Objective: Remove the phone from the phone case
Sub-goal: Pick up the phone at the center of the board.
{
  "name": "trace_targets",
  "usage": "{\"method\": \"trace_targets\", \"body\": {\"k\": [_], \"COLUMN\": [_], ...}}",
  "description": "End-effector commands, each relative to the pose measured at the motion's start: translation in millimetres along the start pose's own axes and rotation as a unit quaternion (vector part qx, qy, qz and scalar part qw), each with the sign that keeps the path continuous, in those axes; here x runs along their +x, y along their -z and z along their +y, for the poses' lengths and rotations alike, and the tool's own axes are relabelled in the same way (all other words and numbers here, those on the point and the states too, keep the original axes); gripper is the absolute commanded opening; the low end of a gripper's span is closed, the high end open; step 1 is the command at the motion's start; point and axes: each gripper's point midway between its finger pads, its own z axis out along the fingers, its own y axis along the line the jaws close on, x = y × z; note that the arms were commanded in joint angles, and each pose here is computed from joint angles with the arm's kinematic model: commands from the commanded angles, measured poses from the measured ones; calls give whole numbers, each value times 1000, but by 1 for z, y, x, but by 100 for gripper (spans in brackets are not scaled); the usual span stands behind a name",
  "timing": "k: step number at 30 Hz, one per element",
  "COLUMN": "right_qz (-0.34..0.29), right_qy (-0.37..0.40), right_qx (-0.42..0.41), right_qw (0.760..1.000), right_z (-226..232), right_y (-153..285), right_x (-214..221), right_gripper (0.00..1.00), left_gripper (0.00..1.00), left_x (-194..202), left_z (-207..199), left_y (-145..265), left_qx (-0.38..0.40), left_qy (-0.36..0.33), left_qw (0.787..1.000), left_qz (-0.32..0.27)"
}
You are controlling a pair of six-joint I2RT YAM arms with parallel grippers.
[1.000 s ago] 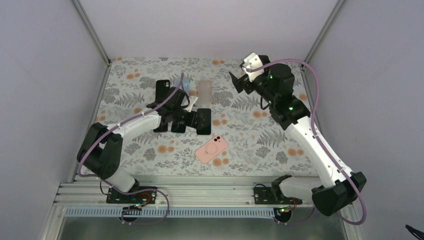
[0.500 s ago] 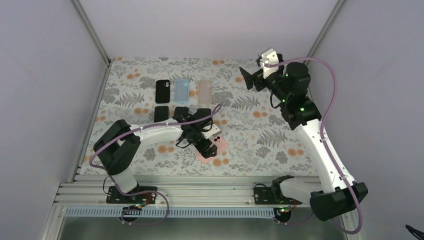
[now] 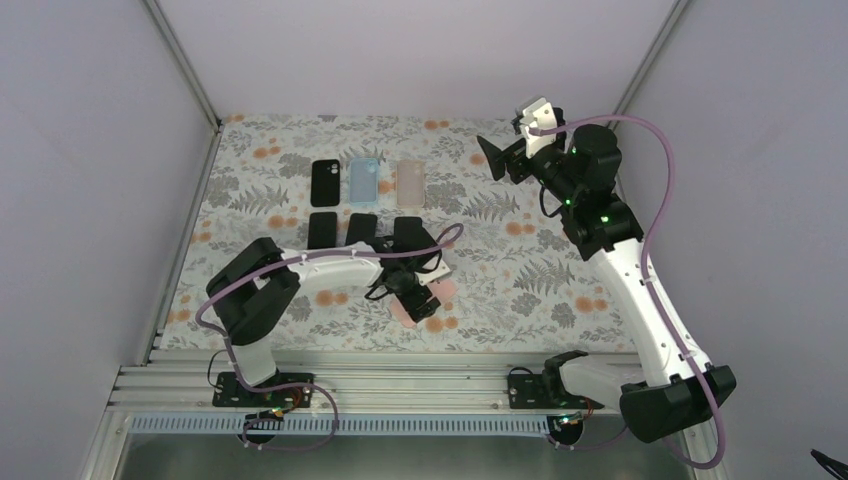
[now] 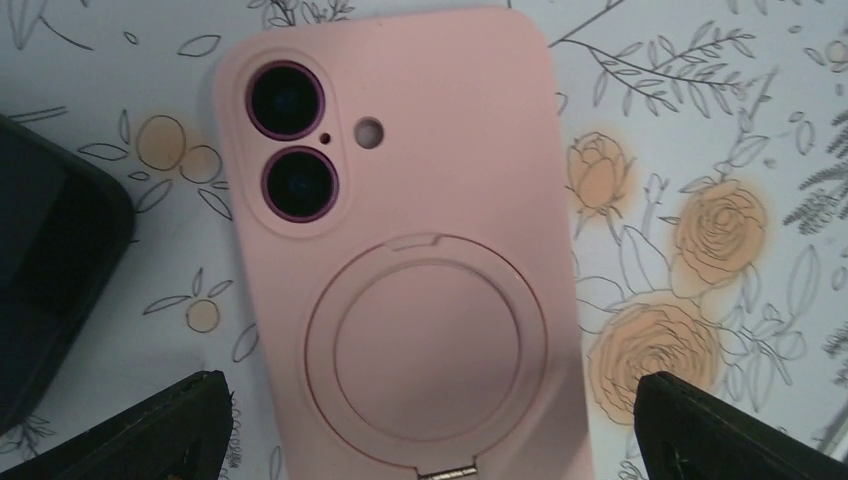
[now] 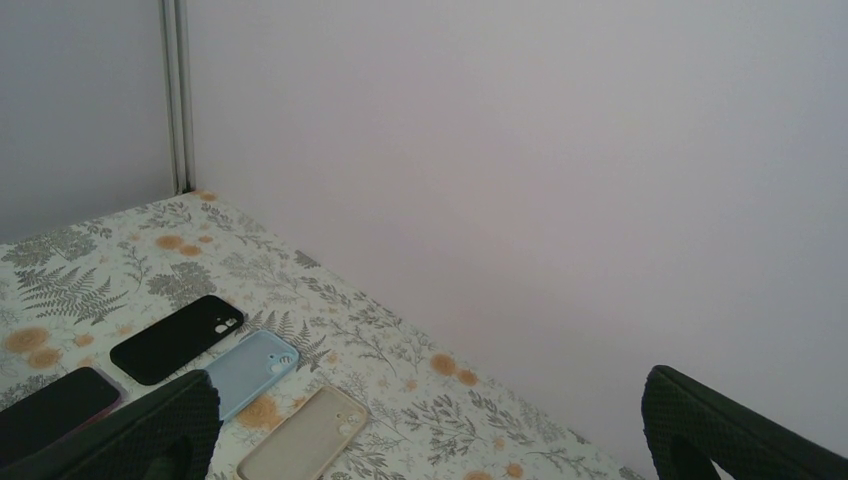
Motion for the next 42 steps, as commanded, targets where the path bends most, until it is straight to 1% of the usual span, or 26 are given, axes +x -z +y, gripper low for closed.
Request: {"method": "trace_targets", "body": {"k": [1,10,12,14,16,17,19,20,21,24,26,29,32,34,36,38,42], "right_qz": [-11,-11,-12,-12,-12,-13,-12,-12,-11,-12,-13,-13,-13,-14,-13,-14,-15], "right_qy": [-11,-12,-13,-13,-12,-11,-12,-13,-13,-13,-14,-15,-15,-13,-13,-13,-10], "right_qx": [1,2,2,3,4,4,3,3,3,2,0,-2,-3,-3,-3,-2,3], "right_qw": [1000,1000,1000,1000,1000,1000,1000,1000,1000,1000,1000,1000,1000,1000,1000,1000,1000], "right_z": [-2,-3,-3,-4,-4,-4,-4,-4,-4,-4,-3,-3,-3,-3,-4,-4,-7], "right_y": [7,6,6,6,7,7,7,7,6,6,5,5,5,5,4,4,5], "right_x": [-5,-5,-6,-7,-7,-8,-7,-6,-6,-7,-8,-8,-9,-10,-11,-13,-15], "right_gripper": [99,99,99,99,99,99,99,99,99,99,99,99,99,99,99,99,99], "left_gripper": [100,100,100,100,95,92,82,75,72,66,65,65,66,73,84,91,92], "left_x": [-7,2,1,-4,-6,-6,-1,0,1,-3,-6,2,10,11,13,15,19], "left_z": [8,9,3,-13,-29,-36,-44,-45,-46,-46,-42,-34,-37,-37,-34,-32,-25], "left_y": [-3,-20,-22,-21,-19,-20,-24,-26,-27,-25,-23,-24,-24,-24,-28,-32,-38], "left_qx": [-29,-47,-39,-19,2,9,16,19,22,20,7,-11,0,0,-5,-13,-29], "left_qy": [-7,-26,-36,-56,-77,-91,-109,-111,-113,-124,-131,-135,-134,-131,-125,-122,-121], "left_qw": [1000,998,998,998,997,996,994,993,993,992,991,990,990,990,990,989,988], "left_qz": [4,26,28,20,15,15,22,25,28,24,22,41,54,60,70,79,91]}}
